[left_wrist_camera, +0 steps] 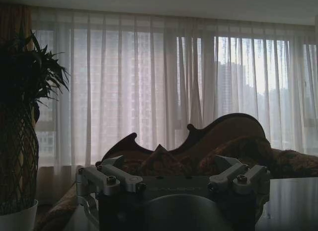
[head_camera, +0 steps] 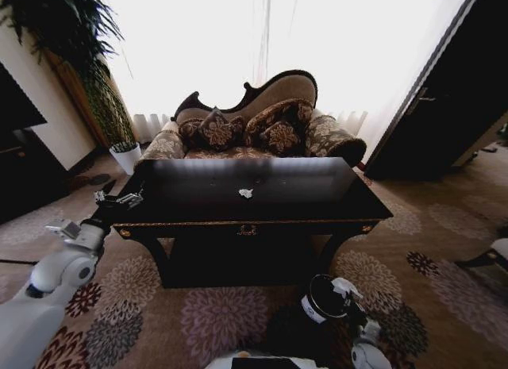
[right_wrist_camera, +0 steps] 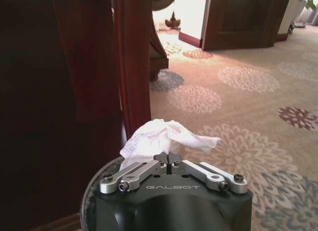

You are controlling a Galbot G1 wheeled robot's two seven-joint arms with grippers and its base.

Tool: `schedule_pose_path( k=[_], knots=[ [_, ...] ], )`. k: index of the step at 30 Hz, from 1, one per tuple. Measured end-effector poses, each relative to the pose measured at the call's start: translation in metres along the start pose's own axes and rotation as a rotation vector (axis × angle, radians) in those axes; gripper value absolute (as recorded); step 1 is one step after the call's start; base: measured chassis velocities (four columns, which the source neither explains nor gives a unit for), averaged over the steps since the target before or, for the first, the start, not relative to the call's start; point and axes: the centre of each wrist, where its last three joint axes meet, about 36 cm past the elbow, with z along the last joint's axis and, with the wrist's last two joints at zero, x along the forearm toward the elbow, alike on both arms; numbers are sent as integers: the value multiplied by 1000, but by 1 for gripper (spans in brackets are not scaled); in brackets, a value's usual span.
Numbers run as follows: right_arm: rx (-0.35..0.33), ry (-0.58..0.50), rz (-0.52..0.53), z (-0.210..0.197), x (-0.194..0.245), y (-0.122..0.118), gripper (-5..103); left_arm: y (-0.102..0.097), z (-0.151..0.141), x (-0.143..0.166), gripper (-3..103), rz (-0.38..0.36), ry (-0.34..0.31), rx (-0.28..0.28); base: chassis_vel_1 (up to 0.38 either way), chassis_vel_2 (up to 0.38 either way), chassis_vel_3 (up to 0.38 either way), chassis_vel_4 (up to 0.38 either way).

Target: Move to the front of the table and place the trash on the table into the trash bin.

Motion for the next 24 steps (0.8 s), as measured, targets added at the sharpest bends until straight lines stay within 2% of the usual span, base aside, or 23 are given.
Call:
schedule_pose_path(
  k=[14,23,24],
  knots=[
    [5,49,34,10,-39,6,0,0,0,0,100,0,0,0,0,0,0,0],
    [10,57,55,11,-46,1,-3,0,0,0,100,0,0,0,0,0,0,0],
    [9,56,54,10,-47,2,10,0,0,0,100,0,0,0,0,0,0,0]
  ],
)
